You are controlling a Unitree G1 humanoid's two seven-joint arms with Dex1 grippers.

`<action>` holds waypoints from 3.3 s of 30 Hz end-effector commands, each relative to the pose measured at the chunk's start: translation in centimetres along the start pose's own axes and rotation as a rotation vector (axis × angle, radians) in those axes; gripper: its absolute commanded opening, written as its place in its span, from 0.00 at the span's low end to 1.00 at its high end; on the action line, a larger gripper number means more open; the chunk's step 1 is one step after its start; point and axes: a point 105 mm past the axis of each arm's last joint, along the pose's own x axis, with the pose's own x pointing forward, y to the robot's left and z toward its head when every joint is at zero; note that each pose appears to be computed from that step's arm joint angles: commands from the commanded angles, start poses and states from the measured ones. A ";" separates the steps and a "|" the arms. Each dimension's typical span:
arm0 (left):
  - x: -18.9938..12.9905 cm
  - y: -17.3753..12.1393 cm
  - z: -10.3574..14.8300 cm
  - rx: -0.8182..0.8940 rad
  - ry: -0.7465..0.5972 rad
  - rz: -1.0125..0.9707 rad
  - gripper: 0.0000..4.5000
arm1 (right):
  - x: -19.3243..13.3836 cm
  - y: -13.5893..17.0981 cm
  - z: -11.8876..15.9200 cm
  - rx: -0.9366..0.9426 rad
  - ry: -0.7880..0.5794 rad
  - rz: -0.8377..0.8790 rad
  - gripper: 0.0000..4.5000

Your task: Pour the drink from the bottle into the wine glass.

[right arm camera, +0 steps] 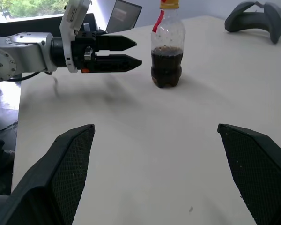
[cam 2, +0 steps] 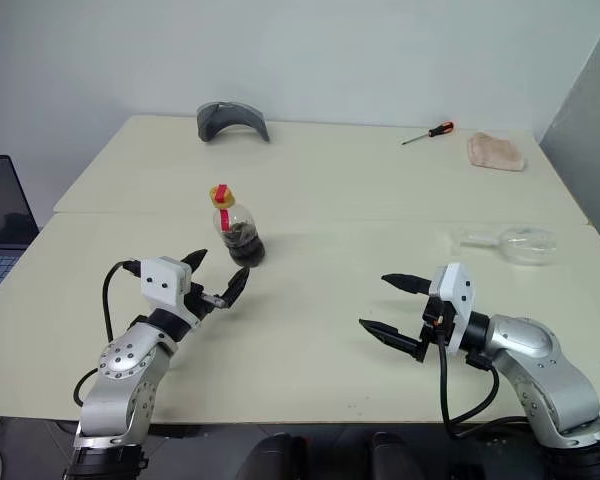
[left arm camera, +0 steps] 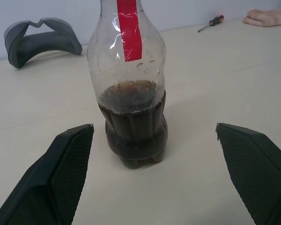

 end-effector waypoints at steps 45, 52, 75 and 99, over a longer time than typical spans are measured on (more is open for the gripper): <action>6.6 1.1 0.2 0.008 -0.005 -0.017 0.99 | 2.9 0.5 6.8 -0.068 -0.154 0.055 1.00; 8.6 1.1 0.0 -0.013 -0.009 0.005 0.99 | 3.1 0.5 6.6 -0.067 -0.154 0.051 1.00; 7.6 -3.5 2.9 0.023 -0.092 -0.197 0.27 | 2.6 1.4 6.9 -0.075 -0.122 0.044 1.00; 5.4 -16.0 3.8 0.112 -0.077 -0.840 0.20 | 5.5 -0.4 6.8 -0.010 -0.096 -0.069 1.00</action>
